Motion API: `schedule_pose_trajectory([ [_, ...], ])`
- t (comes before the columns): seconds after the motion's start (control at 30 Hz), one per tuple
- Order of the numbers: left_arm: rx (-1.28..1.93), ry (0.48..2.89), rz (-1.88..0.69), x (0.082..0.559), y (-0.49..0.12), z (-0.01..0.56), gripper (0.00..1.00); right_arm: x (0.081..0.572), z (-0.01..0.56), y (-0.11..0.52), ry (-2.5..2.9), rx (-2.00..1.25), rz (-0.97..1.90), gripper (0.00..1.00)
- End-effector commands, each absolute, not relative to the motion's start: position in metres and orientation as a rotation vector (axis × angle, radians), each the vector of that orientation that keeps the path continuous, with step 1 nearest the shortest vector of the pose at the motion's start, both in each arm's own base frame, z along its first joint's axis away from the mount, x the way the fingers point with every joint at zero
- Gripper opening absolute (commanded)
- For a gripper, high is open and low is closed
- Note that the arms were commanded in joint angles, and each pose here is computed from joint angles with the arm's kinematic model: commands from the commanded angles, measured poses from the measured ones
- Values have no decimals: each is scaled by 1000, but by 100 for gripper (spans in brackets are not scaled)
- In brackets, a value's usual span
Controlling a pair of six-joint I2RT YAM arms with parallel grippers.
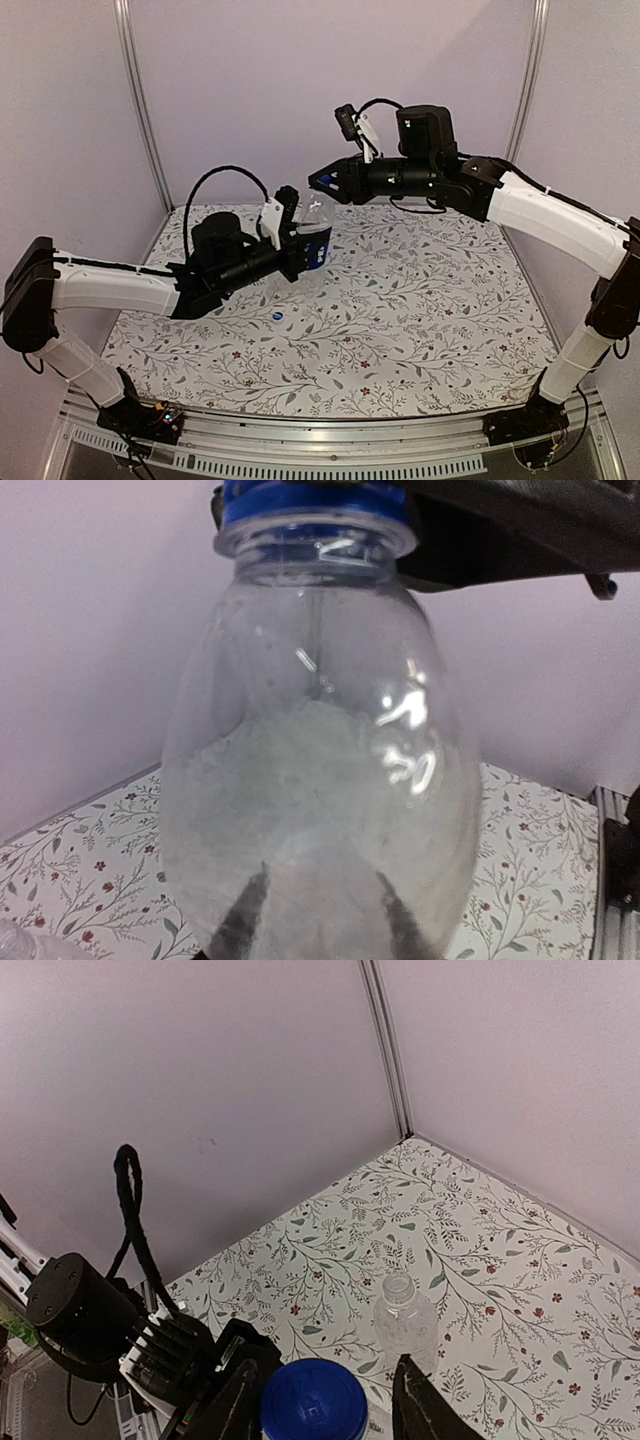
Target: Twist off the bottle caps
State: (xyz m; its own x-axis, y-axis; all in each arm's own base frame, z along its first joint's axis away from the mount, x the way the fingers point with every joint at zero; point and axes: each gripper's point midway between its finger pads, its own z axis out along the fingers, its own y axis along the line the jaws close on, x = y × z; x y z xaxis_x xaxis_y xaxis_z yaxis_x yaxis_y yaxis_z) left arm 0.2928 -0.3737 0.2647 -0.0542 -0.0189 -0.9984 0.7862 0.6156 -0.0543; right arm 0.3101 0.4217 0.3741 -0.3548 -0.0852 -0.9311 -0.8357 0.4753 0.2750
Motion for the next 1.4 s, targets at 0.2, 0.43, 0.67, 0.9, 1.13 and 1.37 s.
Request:
schedule_pose_trajectory([
  [0.2,660,1454,-728,290,-372,283,29,307,379,429,1733,-808,1012,29],
  [0.43,718,1423,-755,282,-376,285,29,295,384,426,1668,-881,1025,3],
  [0.67,889,1311,-899,252,-383,298,31,283,395,404,1515,-1063,1111,0],
  [0.9,1093,1172,-1115,209,-387,302,30,233,393,392,1253,-1387,1259,0],
  [1.13,1170,1089,-1242,189,-386,305,28,210,390,390,1131,-1517,1396,0],
  [1.37,1192,1073,-1293,184,-386,303,27,212,390,392,1111,-1534,1414,0],
])
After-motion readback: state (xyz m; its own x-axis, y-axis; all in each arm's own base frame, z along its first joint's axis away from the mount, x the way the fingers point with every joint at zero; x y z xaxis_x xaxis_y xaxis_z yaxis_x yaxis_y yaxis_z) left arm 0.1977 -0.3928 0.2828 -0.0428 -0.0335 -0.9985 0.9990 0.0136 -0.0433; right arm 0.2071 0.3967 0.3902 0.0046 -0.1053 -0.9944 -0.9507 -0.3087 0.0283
